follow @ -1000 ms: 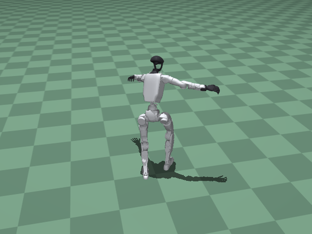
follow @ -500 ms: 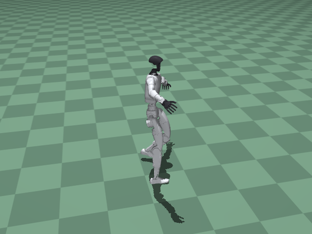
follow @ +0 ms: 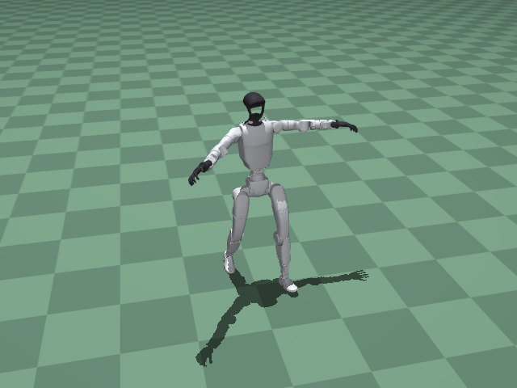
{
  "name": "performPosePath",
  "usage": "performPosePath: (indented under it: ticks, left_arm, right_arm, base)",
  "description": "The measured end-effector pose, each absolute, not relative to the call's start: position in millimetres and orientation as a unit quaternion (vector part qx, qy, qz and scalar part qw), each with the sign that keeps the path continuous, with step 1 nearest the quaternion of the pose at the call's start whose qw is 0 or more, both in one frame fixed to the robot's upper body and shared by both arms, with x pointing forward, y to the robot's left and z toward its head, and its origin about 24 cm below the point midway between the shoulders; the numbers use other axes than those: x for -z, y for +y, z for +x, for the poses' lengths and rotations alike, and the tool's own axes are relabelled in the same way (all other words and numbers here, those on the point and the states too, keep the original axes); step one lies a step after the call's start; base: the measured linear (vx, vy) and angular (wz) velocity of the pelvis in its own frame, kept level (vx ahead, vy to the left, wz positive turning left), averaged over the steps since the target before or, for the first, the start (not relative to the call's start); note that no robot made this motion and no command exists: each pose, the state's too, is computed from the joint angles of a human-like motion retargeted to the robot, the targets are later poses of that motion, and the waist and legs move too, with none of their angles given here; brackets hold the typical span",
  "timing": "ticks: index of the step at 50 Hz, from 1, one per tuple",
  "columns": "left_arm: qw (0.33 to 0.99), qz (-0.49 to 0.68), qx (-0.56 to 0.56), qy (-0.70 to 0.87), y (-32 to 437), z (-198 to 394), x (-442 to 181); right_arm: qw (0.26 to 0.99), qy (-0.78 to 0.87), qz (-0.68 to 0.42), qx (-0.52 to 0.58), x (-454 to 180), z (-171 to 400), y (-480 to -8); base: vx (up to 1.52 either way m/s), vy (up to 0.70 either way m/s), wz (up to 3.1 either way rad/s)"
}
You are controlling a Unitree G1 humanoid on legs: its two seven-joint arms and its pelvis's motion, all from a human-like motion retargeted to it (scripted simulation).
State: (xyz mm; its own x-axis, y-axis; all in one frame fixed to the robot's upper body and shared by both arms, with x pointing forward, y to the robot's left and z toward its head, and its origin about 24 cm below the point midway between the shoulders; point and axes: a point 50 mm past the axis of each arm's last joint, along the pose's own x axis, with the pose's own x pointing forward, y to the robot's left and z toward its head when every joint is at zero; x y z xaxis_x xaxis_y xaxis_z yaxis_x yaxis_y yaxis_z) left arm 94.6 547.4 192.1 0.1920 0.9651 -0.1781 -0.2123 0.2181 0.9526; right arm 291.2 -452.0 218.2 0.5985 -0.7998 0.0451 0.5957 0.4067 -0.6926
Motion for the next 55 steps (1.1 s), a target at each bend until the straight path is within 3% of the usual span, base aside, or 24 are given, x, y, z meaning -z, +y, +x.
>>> performPosePath:
  ticks: [6, 10, 15, 17, 24, 33, 40, 49, 55]
  left_arm:
    - [0.629, 0.399, -0.535, 0.399, 551, 85, -251]
    - [0.625, 0.415, -0.520, 0.409, 549, 98, -235]
    - [0.628, 0.425, -0.433, 0.488, 548, 96, -217]
    - [0.621, 0.432, -0.435, 0.489, 549, 91, -227]
    - [0.596, 0.462, -0.485, 0.443, 548, 94, -270]
    - [0.629, 0.435, -0.431, 0.479, 545, 109, -205]
    - [0.626, 0.436, -0.485, 0.427, 543, 119, -254]
    - [0.623, 0.450, -0.416, 0.486, 539, 129, -198]
    - [0.586, 0.497, -0.455, 0.451, 542, 124, -247]
  right_arm:
    - [0.810, 0.104, -0.324, 0.478, -254, 288, -455]
    - [0.807, 0.171, -0.303, 0.477, -199, 284, -455]
    - [0.818, 0.299, -0.324, 0.370, -136, 274, -450]
    - [0.808, 0.315, -0.360, 0.343, -145, 272, -455]
    - [0.795, 0.181, -0.342, 0.468, -245, 254, -482]
    - [0.782, 0.198, -0.333, 0.489, -239, 222, -503]
    - [0.747, 0.120, -0.304, 0.578, -305, 176, -520]
    - [0.742, 0.274, -0.290, 0.538, -205, 178, -522]
    - [0.727, 0.195, -0.324, 0.573, -265, 154, -533]
  base:
    - [-1.11, -0.17, -0.92]
    - [-0.94, -0.13, -0.10]
    - [-1.04, -0.07, -0.68]
    - [-1.16, -0.12, -1.39]
    - [-1.16, -0.22, -0.70]
    - [-1.18, -0.44, -0.38]
    - [-1.40, -0.40, 0.30]
    - [-1.25, -0.24, 0.50]
    - [-1.49, -0.06, 0.12]
